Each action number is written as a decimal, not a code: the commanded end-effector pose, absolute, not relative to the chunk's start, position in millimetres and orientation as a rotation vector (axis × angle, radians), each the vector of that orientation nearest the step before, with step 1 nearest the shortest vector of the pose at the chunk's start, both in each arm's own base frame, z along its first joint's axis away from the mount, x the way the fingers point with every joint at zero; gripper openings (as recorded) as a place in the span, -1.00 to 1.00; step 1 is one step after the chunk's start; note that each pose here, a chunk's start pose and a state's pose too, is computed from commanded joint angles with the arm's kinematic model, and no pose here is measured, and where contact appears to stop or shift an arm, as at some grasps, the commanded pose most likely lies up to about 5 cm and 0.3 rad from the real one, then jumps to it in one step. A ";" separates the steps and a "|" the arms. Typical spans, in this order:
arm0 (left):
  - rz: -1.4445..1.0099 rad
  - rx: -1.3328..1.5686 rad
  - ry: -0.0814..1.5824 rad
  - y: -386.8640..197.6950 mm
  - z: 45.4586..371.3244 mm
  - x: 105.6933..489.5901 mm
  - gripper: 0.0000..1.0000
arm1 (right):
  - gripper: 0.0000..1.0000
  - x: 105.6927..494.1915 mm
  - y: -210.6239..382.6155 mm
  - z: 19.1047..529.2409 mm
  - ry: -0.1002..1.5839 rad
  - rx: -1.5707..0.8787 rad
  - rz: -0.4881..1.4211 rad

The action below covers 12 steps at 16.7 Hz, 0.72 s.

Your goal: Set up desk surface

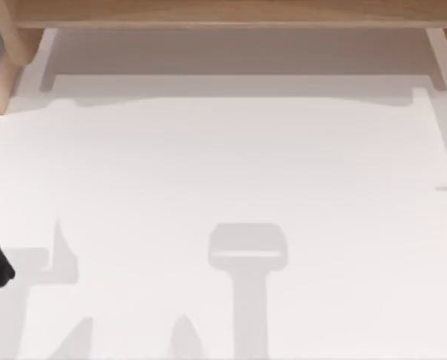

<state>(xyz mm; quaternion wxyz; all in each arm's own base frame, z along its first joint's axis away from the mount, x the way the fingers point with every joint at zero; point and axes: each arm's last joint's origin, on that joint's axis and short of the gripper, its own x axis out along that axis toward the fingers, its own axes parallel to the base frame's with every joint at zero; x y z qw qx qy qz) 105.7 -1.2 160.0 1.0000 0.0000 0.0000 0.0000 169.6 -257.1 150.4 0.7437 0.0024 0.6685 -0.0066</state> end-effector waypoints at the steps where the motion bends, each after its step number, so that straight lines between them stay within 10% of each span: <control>1: 0.000 0.000 0.000 -1.2 160.0 105.7 1.00 | -1.00 167.5 -256.0 148.0 1.466 0.011 -0.010; 12: 0.000 0.000 0.000 -1.2 160.0 105.7 1.00 | -1.00 169.5 -257.5 154.6 1.449 -0.009 -0.026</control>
